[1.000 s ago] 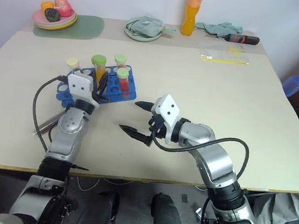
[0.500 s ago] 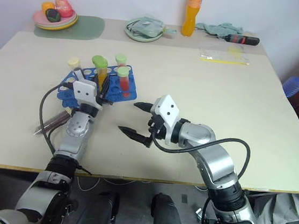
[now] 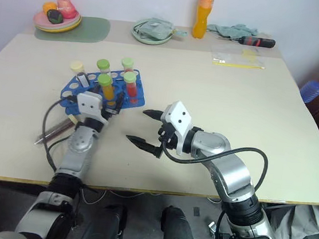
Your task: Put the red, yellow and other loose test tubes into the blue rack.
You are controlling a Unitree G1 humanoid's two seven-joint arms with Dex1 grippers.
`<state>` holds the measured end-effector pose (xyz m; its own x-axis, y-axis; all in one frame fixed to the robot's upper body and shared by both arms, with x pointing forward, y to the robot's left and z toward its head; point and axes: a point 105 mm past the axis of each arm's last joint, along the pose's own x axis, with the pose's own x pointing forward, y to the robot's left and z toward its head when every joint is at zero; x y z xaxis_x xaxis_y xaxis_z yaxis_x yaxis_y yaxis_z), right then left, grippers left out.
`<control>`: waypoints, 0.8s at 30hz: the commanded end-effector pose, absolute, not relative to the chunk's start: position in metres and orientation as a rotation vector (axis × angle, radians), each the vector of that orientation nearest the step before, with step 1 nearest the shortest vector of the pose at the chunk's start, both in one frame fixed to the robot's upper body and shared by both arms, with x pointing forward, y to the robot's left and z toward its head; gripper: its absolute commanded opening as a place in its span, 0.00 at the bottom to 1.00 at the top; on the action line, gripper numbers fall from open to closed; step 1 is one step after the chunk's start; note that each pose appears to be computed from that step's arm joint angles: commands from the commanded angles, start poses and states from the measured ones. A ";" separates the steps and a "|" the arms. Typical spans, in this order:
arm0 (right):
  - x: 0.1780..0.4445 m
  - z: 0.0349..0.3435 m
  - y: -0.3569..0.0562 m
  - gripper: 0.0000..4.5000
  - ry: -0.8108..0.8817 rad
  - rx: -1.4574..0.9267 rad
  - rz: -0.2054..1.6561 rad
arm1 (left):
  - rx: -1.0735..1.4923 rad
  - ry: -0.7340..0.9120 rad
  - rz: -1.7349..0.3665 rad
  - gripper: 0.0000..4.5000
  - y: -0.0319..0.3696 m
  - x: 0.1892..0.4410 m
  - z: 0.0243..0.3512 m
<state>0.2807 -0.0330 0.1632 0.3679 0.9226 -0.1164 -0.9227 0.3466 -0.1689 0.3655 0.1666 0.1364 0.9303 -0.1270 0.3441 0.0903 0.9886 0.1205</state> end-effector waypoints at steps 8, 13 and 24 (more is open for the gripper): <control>0.281 0.182 -0.035 1.00 -0.094 -0.228 1.199 | 0.236 -0.066 -0.357 0.87 0.235 0.300 0.190; 0.284 0.182 -0.030 1.00 -0.108 -0.224 1.216 | 0.339 0.275 -0.407 0.99 0.256 0.286 0.193; 0.284 0.178 -0.023 1.00 -0.121 -0.231 1.235 | 0.440 0.969 -0.487 0.99 0.271 0.280 0.164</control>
<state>0.2866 -0.0237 0.1678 0.3342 0.9399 -0.0693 -0.9282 0.3155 -0.1972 0.2812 0.2695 0.1696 0.5141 -0.2110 -0.8314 0.5575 0.8188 0.1370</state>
